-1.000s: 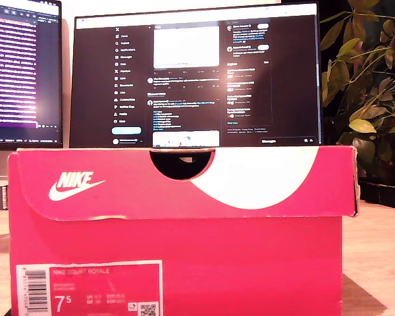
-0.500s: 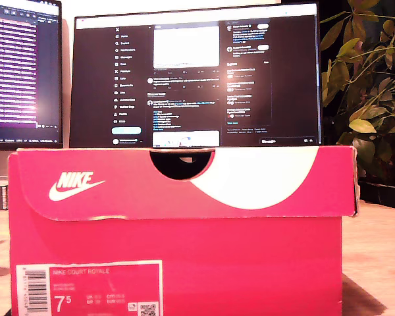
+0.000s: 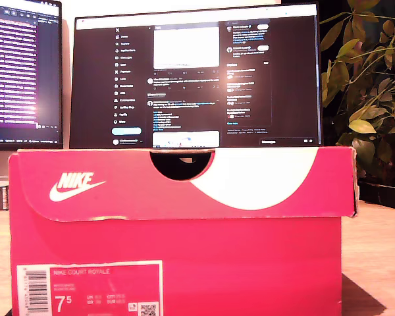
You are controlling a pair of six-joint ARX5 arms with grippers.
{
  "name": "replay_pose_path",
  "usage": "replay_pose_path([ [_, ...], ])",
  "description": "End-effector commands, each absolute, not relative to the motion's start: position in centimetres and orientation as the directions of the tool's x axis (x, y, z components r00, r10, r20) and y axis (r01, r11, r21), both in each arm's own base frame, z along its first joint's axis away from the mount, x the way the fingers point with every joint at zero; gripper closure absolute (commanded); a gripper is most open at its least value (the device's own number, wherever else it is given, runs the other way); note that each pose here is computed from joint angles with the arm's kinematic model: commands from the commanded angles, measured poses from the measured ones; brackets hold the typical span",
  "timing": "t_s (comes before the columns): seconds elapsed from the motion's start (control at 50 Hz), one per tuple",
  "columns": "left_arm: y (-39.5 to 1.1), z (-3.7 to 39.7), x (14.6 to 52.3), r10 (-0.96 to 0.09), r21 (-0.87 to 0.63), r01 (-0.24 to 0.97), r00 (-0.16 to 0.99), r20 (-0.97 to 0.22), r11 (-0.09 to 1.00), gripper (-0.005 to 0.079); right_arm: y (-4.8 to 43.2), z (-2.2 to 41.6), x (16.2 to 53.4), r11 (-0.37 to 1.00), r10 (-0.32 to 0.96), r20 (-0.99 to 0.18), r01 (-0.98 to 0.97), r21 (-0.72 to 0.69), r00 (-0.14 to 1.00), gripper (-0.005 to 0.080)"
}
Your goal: Close the red shoebox by pushing the lid with your left arm and holding the box in place with your right arm
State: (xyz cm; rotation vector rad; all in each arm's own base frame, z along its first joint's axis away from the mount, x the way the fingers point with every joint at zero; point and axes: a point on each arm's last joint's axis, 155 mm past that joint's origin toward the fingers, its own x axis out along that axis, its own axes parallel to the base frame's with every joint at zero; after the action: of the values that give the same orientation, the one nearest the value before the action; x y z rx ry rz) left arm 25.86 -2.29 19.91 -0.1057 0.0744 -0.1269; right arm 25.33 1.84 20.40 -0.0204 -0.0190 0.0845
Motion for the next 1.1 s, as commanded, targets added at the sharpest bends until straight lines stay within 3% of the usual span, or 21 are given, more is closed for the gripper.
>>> replay_pose_path([
  [0.0, -2.2, 18.8, 25.8, -0.124, -0.125, 0.115, 0.990, -0.070, 0.986, 0.0761, 1.8, 19.0, 25.3, 0.996, 0.080, 0.004, -0.080, -0.024, 0.997, 0.0764],
  [0.32, -2.1, 15.7, 24.7, -0.118, -0.123, 0.110, 0.991, -0.060, 0.986, 0.0761, 1.4, 16.8, 24.9, 0.996, 0.064, -0.026, -0.065, -0.053, 0.998, 0.0765],
  [0.48, -2.1, 14.4, 24.8, -0.116, -0.123, 0.104, 0.988, -0.103, 0.987, 0.0761, 1.0, 16.2, 24.9, 0.998, 0.043, -0.050, -0.045, -0.054, 0.998, 0.0764],
  [0.62, -2.4, 13.2, 24.6, -0.130, -0.117, 0.113, 0.980, -0.151, 0.987, 0.0761, 0.9, 13.9, 24.7, 0.998, 0.034, -0.143, -0.040, -0.039, 0.989, 0.0764],
  [0.82, -2.5, 10.2, 23.9, -0.133, -0.212, 0.076, 0.954, -0.269, 0.974, 0.0761, 0.9, 11.5, 24.3, 0.999, 0.038, -0.236, -0.044, -0.022, 0.971, 0.0764],
  [1.08, -2.5, 9.5, 23.7, -0.133, -0.213, 0.070, 0.945, -0.298, 0.975, 0.0761, 0.9, 11.5, 24.2, 0.999, 0.037, -0.236, -0.044, -0.022, 0.971, 0.0764],
])
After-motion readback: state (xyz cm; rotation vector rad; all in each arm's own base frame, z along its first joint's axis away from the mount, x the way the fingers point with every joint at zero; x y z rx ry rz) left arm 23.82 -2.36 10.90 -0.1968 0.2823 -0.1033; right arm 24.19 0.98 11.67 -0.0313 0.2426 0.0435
